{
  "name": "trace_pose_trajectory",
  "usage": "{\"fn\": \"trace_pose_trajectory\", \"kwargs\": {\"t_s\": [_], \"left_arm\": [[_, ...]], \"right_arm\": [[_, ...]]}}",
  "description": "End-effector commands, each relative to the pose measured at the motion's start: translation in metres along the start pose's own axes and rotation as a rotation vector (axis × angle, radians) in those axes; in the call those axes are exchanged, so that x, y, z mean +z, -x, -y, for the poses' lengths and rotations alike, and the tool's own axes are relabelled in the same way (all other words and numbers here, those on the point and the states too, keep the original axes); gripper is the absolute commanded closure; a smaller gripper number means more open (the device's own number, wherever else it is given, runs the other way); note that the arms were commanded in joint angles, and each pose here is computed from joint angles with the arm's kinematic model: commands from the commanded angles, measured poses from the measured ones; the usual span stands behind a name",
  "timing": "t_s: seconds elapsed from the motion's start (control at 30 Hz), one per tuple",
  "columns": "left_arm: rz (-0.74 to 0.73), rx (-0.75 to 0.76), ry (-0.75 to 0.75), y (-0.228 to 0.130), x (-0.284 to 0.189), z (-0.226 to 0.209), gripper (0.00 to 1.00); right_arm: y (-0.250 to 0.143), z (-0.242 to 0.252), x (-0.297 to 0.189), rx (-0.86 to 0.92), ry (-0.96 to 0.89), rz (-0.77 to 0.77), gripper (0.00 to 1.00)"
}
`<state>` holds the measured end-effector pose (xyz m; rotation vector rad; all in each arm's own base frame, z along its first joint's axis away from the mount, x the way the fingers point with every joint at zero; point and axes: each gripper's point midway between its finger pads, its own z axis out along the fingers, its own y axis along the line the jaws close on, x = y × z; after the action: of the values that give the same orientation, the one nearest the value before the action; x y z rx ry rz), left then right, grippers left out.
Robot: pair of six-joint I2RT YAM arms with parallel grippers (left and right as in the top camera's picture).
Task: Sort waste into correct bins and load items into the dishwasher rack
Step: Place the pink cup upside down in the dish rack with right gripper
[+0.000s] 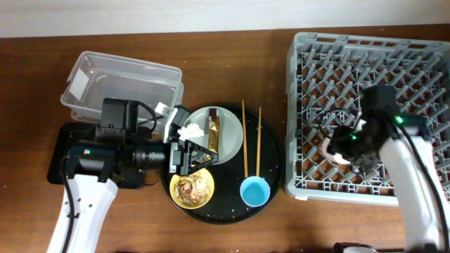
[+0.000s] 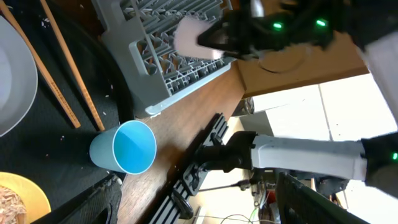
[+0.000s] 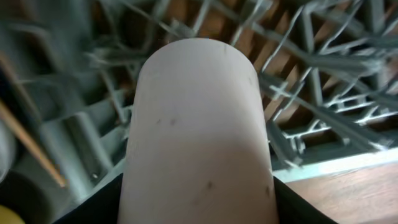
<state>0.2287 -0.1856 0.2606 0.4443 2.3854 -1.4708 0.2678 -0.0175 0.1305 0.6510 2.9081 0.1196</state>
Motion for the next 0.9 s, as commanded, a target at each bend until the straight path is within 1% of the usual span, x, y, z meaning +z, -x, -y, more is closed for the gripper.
{"fn": "trace_pose_trajectory", "kwargs": {"t_s": [0.0,0.03,0.07,0.13,0.27,0.33,0.4,0.43,0.5,0.53,0.57,0.6,0.67,0.73,0.77,0.83,0.87], "left_arm": [[-0.001,0.011,0.039,0.000,-0.001,-0.005,0.21],[-0.004,0.006,0.050,-0.001,-0.001,-0.007,0.21],[-0.010,0.005,0.063,-0.002,0.000,-0.008,0.21],[-0.028,0.014,0.106,-0.006,0.004,-0.013,0.21],[-0.116,0.084,0.346,-0.023,0.024,-0.035,0.24],[-0.146,0.134,0.580,-0.030,0.033,-0.055,0.27],[-0.168,0.181,0.701,-0.034,0.043,-0.064,0.29],[-0.186,0.211,0.734,-0.036,0.053,-0.066,0.29],[-0.225,0.260,0.752,-0.040,0.082,-0.070,0.31],[-0.251,0.274,0.763,-0.043,0.096,-0.077,0.35],[-0.275,0.250,0.796,-0.046,0.109,-0.090,0.39],[-0.296,0.240,0.797,-0.049,0.118,-0.098,0.43],[-0.334,0.219,0.795,-0.054,0.133,-0.111,0.51],[-0.367,0.175,0.807,-0.062,0.145,-0.127,0.55],[-0.385,0.163,0.789,-0.066,0.152,-0.130,0.57],[-0.409,0.142,0.732,-0.072,0.162,-0.127,0.65],[-0.409,0.140,0.720,-0.072,0.164,-0.125,0.67]], "right_arm": [[0.005,-0.001,0.016,0.016,-0.003,-0.048,0.19],[0.006,-0.002,0.014,0.016,-0.002,-0.047,0.13],[0.008,-0.003,0.009,0.015,0.005,-0.039,0.09],[0.008,-0.010,-0.010,0.011,0.042,-0.015,0.08],[-0.009,-0.048,-0.077,-0.087,0.311,0.094,0.08],[-0.024,-0.056,-0.114,-0.120,0.406,0.201,0.08],[-0.036,-0.058,-0.138,-0.146,0.459,0.278,0.08],[-0.044,-0.056,-0.150,-0.155,0.476,0.322,0.08],[-0.059,-0.052,-0.169,-0.176,0.499,0.404,0.08],[-0.066,-0.050,-0.177,-0.184,0.509,0.437,0.08],[-0.075,-0.048,-0.184,-0.192,0.518,0.468,0.08],[-0.080,-0.046,-0.187,-0.195,0.521,0.477,0.08],[-0.087,-0.044,-0.188,-0.195,0.520,0.478,0.08],[-0.092,-0.042,-0.186,-0.191,0.515,0.461,0.08],[-0.092,-0.042,-0.183,-0.189,0.512,0.452,0.08],[-0.092,-0.041,-0.179,-0.185,0.509,0.438,0.08],[-0.092,-0.041,-0.178,-0.184,0.508,0.435,0.08]]}}
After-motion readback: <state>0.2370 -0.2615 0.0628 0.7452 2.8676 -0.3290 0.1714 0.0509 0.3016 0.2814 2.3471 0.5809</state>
